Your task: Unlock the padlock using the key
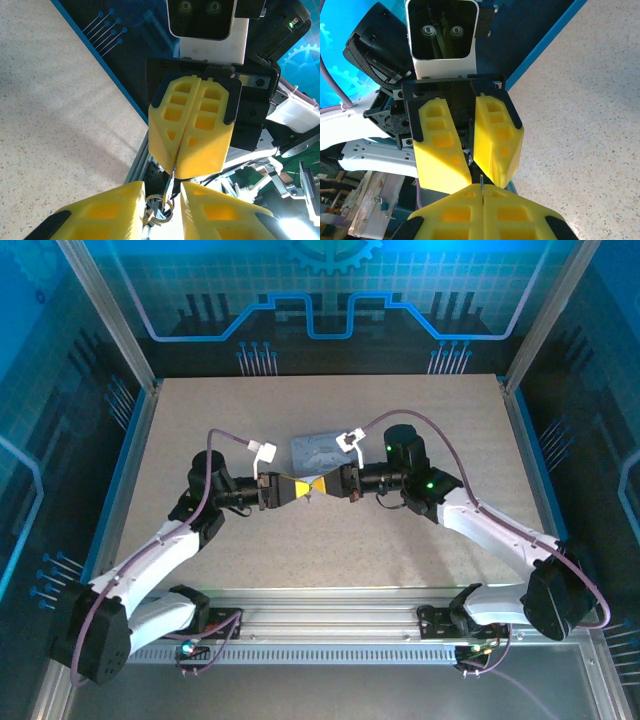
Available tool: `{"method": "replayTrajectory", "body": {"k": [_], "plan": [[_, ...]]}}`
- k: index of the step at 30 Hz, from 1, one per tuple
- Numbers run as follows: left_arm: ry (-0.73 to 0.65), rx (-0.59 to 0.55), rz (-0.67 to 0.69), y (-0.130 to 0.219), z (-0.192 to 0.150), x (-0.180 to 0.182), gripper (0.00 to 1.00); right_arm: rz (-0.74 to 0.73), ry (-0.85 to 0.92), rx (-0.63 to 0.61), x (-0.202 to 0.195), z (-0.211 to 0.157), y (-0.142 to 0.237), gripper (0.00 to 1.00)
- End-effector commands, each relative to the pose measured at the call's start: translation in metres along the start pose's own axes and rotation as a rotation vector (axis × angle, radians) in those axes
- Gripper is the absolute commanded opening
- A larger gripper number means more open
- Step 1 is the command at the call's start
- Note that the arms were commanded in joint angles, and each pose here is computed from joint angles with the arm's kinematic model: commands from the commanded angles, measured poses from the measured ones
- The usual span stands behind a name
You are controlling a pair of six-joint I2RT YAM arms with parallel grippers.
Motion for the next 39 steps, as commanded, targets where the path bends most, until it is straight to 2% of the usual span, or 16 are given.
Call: {"method": "replayTrajectory", "body": {"k": [1,6,10,15,16,17,20,21,23,25,29,33,39], "plan": [[-0.016,0.011,-0.038,-0.002,-0.002,-0.003,0.21,0.010,0.003,-0.012,-0.001,0.003,-0.001,0.00],[-0.008,0.013,-0.047,-0.002,-0.002,-0.003,0.15,0.006,0.004,-0.014,-0.002,0.003,-0.001,0.00],[-0.004,0.017,-0.051,-0.002,-0.004,-0.002,0.00,-0.004,-0.003,-0.015,-0.004,0.003,-0.002,0.00],[-0.016,0.007,-0.039,-0.002,-0.004,-0.002,0.00,-0.050,-0.020,-0.031,-0.010,0.004,-0.001,0.00],[-0.019,0.003,-0.032,-0.001,-0.004,-0.001,0.00,-0.065,-0.026,-0.034,-0.012,0.004,-0.001,0.03],[-0.023,-0.001,-0.020,0.000,-0.003,0.000,0.00,-0.081,-0.034,-0.036,-0.014,0.004,-0.001,0.09],[-0.021,-0.006,0.048,0.004,-0.006,0.008,0.00,-0.120,-0.044,-0.050,-0.019,0.004,0.001,0.47],[-0.014,-0.003,0.083,0.006,-0.009,0.012,0.00,-0.130,-0.048,-0.055,-0.022,0.004,0.002,0.56],[0.002,0.002,0.167,0.012,-0.014,0.021,0.00,-0.167,-0.063,-0.068,-0.028,0.004,0.004,0.65],[0.014,0.007,0.244,0.019,-0.020,0.029,0.00,-0.245,-0.084,-0.088,-0.040,0.004,0.006,0.68],[0.037,0.022,0.397,0.034,-0.034,0.043,0.00,-0.547,-0.110,-0.103,-0.082,-0.001,0.009,0.67],[0.048,0.044,0.444,0.040,-0.045,0.046,0.00,-0.871,-0.110,-0.099,-0.122,-0.010,-0.001,0.63],[0.041,0.067,0.474,0.049,-0.059,0.043,0.00,-1.124,-0.123,-0.123,-0.164,-0.020,-0.024,0.61]]}}
Point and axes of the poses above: each hand's point on the last joint's axis, 136 mm out from that joint toward the fingers, its own y axis back along the fingers, its own x axis along the line the jaws close on, z = x × y, the point moved 5 cm from there along y, back along the fingers, and after that the axes turned 10 degrees about -y, right-handed, at the moved point
